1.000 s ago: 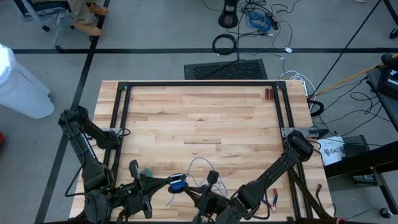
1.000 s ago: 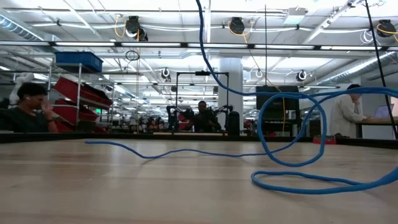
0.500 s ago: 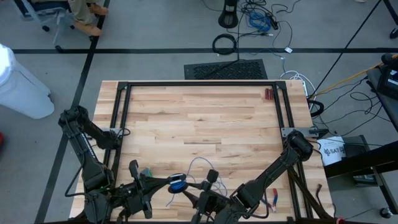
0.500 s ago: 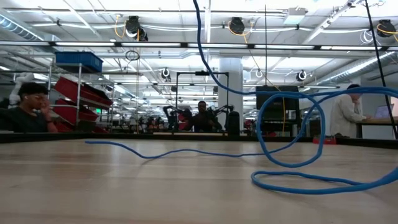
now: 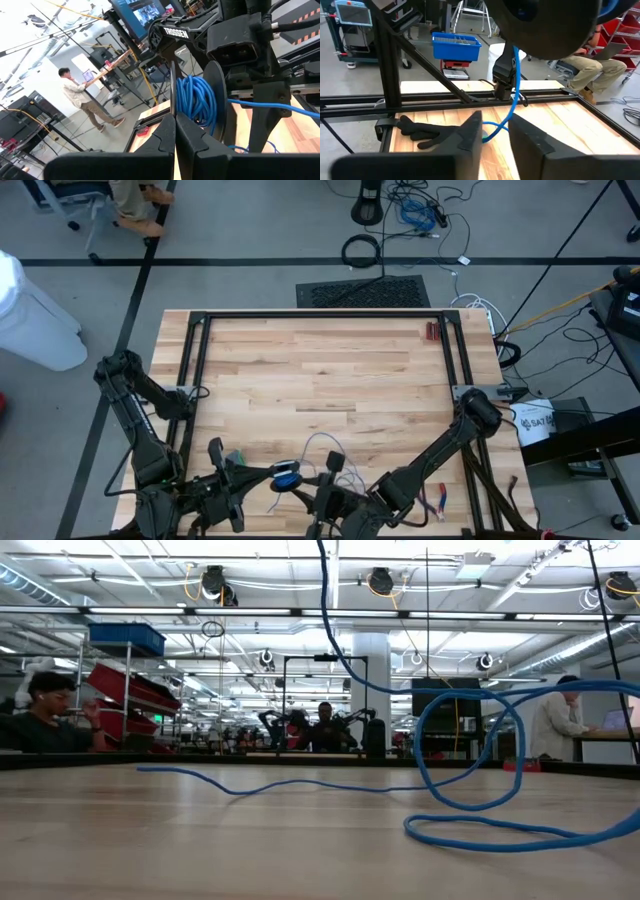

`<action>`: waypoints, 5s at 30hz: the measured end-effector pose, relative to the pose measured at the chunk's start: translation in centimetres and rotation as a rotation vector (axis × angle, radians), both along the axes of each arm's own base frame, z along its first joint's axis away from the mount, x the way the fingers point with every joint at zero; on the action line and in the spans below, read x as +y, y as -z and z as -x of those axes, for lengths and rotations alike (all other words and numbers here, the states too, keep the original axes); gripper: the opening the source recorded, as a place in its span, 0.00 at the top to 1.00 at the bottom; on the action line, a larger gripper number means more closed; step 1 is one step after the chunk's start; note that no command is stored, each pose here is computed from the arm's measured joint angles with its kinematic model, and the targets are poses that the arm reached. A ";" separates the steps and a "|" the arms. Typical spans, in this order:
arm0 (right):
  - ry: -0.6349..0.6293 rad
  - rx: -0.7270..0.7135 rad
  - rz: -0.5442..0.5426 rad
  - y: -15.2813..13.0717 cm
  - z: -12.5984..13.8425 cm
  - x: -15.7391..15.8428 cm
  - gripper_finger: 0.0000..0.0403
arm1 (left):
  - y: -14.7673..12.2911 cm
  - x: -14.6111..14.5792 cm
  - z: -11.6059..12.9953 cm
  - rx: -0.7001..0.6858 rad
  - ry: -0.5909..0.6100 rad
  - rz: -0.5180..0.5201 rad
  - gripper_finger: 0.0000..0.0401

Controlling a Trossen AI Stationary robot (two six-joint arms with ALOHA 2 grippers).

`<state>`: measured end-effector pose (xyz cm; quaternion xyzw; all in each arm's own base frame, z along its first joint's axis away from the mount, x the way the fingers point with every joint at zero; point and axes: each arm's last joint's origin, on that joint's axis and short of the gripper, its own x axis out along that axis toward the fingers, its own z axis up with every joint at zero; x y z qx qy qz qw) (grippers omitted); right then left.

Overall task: Coil cords
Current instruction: Uncoil the blue wire from the black spool

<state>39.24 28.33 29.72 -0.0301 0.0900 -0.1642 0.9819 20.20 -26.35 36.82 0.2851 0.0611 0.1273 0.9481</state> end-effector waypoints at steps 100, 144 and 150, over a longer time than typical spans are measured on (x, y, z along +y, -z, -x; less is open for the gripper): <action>-0.102 0.166 0.196 -0.1 1.1 3.1 0.66 | -1.9 -2.6 3.3 -0.084 0.119 0.008 1.00; -0.049 0.081 0.097 -0.7 -0.7 1.5 0.72 | -1.8 -2.5 3.1 -0.084 0.113 0.010 1.00; -0.053 0.084 0.096 -0.6 -0.8 1.5 0.85 | -1.8 -2.5 3.1 -0.084 0.113 0.010 1.00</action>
